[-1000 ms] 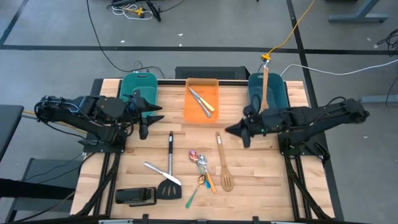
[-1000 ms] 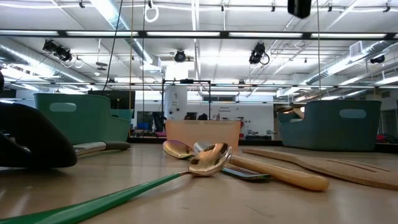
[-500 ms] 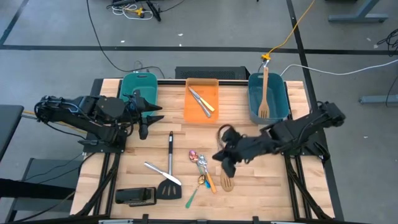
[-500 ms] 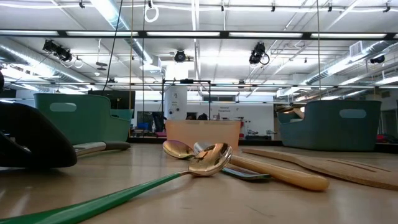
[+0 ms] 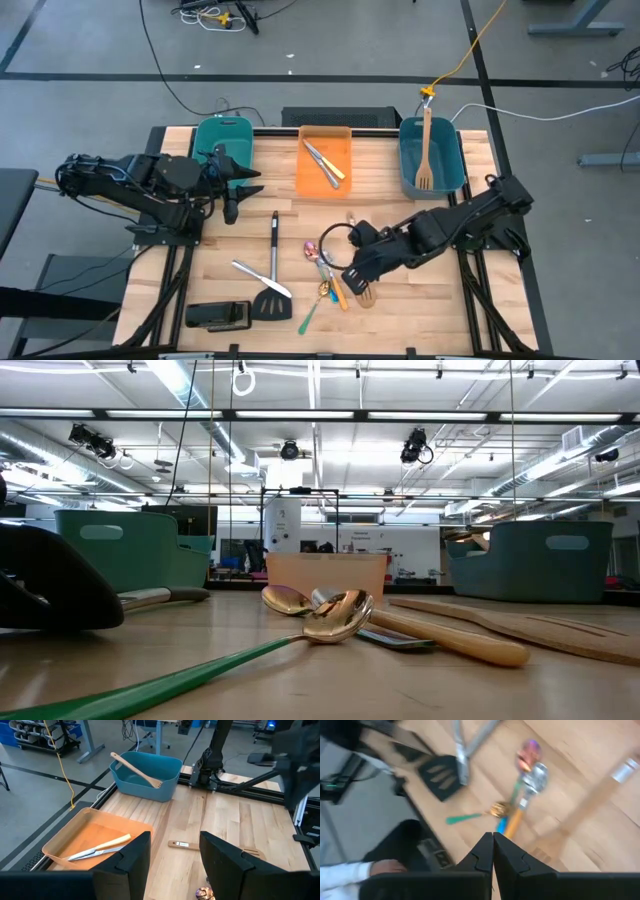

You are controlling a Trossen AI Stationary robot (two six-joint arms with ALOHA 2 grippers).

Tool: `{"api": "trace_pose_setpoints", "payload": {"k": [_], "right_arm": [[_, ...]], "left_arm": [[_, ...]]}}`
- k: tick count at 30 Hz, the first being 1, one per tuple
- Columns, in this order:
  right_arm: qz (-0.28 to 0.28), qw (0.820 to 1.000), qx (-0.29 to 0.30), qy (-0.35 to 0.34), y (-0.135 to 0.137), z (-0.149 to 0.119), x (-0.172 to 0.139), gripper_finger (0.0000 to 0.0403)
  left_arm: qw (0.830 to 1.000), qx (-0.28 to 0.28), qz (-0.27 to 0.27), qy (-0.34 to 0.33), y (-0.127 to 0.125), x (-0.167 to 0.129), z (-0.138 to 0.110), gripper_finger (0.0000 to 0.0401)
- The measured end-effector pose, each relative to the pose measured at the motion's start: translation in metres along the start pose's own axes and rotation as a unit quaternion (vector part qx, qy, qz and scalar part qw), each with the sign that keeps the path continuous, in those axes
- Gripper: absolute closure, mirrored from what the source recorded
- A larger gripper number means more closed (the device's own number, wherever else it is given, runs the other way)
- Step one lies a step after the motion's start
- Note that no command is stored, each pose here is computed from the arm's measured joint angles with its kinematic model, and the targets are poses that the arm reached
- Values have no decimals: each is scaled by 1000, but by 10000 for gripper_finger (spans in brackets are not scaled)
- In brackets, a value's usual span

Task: Pick & Place Kitchen Items
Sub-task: Put the brown spatula into the blue bin

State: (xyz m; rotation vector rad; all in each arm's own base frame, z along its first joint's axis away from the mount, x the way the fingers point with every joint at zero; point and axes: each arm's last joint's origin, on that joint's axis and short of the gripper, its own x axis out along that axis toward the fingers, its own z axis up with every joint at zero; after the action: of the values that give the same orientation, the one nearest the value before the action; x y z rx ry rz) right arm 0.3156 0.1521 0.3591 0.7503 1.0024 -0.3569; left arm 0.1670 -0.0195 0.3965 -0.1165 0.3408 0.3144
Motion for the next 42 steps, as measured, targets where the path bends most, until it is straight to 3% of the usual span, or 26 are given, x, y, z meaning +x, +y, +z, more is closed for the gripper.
{"api": "trace_pose_setpoints", "payload": {"k": [5,12,22,27,33,42], "right_arm": [[-59,998,22,21,-6,-2,15,383],[-91,995,12,40,-7,2,41,383],[-59,991,-55,105,-1,11,84,383],[-91,989,-19,111,-9,18,96,383],[-109,984,-73,123,-17,26,104,383],[-176,979,17,103,-37,36,114,383]], "left_arm": [[1000,0,0,0,0,0,0,224],[1000,0,0,0,0,0,0,224],[1000,0,0,0,0,0,0,224],[1000,0,0,0,0,0,0,224],[1000,0,0,0,0,0,0,224],[1000,0,0,0,0,0,0,224]]}}
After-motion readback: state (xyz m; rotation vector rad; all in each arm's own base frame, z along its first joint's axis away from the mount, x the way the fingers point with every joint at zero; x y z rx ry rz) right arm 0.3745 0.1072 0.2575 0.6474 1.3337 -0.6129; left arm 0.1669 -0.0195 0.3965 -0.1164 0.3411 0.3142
